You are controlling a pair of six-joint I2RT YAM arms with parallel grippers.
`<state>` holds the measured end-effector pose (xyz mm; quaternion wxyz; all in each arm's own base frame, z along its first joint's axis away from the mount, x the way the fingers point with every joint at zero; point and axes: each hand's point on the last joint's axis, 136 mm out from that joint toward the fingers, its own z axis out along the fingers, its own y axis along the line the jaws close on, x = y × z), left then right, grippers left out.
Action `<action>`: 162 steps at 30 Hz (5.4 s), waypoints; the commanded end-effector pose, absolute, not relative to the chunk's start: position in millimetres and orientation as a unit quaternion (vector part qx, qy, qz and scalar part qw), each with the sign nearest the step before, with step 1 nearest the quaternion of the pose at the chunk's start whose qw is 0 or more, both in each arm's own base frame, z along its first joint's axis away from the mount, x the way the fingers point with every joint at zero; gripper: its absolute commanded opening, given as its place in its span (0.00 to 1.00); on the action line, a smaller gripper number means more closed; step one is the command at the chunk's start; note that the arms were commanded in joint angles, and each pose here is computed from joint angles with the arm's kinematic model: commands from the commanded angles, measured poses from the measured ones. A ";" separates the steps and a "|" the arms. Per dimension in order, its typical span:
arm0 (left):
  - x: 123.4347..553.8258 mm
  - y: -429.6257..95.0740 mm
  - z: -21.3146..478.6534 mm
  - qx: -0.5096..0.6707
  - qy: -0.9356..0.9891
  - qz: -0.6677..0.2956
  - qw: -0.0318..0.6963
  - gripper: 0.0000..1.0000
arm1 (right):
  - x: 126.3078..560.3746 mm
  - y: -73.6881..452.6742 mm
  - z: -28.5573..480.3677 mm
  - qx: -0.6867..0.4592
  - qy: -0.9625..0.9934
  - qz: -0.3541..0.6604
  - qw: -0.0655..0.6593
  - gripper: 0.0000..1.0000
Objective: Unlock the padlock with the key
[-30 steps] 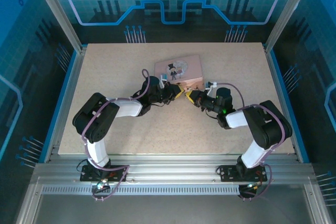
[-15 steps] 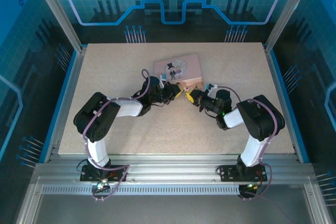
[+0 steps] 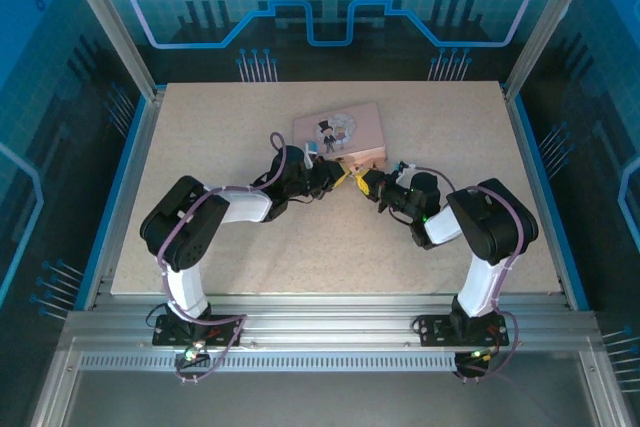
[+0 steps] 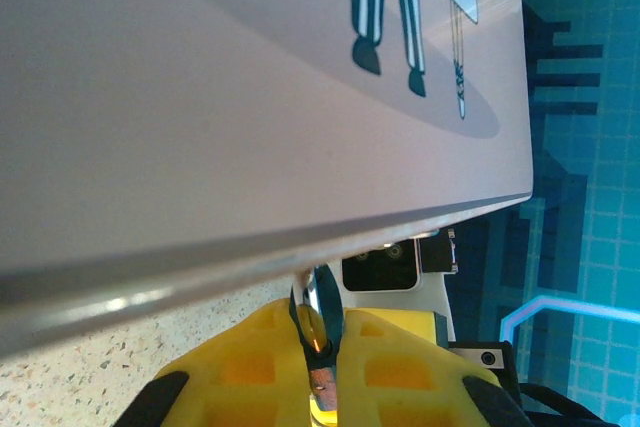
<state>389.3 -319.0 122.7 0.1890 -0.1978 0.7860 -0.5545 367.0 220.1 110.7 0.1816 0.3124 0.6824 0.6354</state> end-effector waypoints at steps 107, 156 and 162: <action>368.6 -335.8 179.4 -0.107 0.793 -0.574 0.176 0.02 | 342.1 243.8 124.4 -0.169 0.916 0.247 0.266 0.34; 359.9 -321.2 134.3 -0.136 0.814 -0.539 0.167 0.31 | 330.3 256.9 72.0 -0.201 0.921 0.249 0.224 0.00; 350.8 -307.9 96.8 -0.174 0.824 -0.517 0.155 0.34 | 320.2 262.2 48.7 -0.206 0.921 0.271 0.191 0.00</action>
